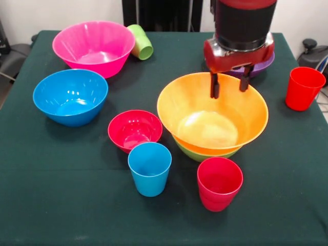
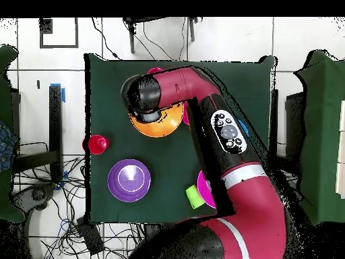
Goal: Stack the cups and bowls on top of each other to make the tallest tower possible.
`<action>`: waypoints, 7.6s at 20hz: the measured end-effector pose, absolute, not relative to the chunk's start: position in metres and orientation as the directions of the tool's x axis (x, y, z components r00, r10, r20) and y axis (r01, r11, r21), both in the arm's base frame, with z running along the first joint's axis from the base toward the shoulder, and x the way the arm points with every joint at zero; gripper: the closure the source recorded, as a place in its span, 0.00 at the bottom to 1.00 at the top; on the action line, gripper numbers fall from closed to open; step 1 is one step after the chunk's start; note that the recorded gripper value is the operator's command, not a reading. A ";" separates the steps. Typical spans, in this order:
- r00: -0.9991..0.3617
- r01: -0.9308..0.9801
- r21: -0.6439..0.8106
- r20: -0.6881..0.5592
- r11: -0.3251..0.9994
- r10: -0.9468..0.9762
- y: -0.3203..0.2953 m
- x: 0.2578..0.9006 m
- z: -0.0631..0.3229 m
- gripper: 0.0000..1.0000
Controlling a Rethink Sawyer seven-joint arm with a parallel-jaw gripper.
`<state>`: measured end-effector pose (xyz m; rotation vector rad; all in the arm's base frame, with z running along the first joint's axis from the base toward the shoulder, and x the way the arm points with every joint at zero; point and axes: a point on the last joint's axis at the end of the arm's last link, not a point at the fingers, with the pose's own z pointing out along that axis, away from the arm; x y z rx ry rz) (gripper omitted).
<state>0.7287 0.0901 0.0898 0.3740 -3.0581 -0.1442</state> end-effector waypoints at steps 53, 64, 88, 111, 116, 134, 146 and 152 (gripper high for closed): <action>-0.810 -0.585 0.053 -0.079 0.809 -0.581 -0.079 0.788 0.127 0.00; -0.848 -0.530 0.035 -0.002 0.847 -0.531 -0.132 0.765 0.108 0.00; -0.988 -0.144 0.020 0.051 0.989 -0.145 -0.119 0.699 0.113 0.00; -0.964 -0.224 -0.061 0.162 0.973 -0.212 -0.129 0.651 0.061 0.00; -0.958 -0.242 -0.065 0.172 0.968 -0.228 -0.118 0.650 0.057 0.00; -0.934 -0.259 -0.008 0.255 0.966 -0.248 -0.104 0.621 -0.003 0.00; -0.946 -0.240 -0.047 0.235 0.970 -0.222 -0.123 0.634 0.005 0.00; -0.953 -0.226 -0.068 0.224 0.972 -0.206 -0.134 0.642 0.008 0.00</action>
